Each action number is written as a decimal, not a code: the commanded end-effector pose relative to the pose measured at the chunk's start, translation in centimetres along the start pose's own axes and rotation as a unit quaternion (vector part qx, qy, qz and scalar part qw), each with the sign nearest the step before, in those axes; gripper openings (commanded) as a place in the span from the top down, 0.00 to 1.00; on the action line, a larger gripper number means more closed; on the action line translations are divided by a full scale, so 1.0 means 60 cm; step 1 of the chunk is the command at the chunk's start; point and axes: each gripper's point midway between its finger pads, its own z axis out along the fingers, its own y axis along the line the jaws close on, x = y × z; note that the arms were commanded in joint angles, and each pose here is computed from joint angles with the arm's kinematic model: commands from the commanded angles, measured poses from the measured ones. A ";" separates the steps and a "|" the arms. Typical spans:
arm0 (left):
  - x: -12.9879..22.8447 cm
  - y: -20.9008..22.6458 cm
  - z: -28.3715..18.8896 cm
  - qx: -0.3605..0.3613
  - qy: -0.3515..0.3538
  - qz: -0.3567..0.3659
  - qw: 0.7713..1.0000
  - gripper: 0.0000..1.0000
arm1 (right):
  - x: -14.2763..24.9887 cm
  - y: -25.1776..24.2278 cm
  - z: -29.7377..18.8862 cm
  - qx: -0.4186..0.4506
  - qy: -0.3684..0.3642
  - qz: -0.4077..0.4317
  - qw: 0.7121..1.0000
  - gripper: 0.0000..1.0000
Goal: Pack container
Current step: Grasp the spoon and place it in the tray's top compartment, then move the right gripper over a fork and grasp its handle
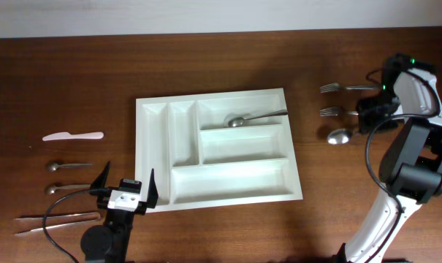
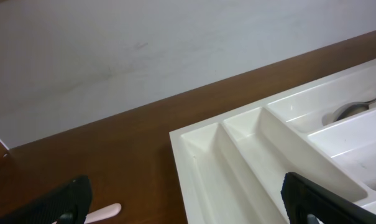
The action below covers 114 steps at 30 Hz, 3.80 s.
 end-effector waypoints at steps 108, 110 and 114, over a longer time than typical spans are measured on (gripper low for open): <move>0.005 0.004 0.000 -0.008 0.002 -0.001 1.000 0.01 | -0.050 0.056 0.032 -0.013 -0.029 0.000 1.000 0.13; 0.005 0.004 0.000 -0.008 0.002 -0.001 1.000 0.01 | -0.048 0.057 0.040 -0.010 -0.024 0.000 1.000 0.13; 0.005 0.004 0.000 -0.008 0.002 -0.001 1.000 0.01 | -0.051 0.060 0.041 -0.014 -0.026 0.003 1.000 0.13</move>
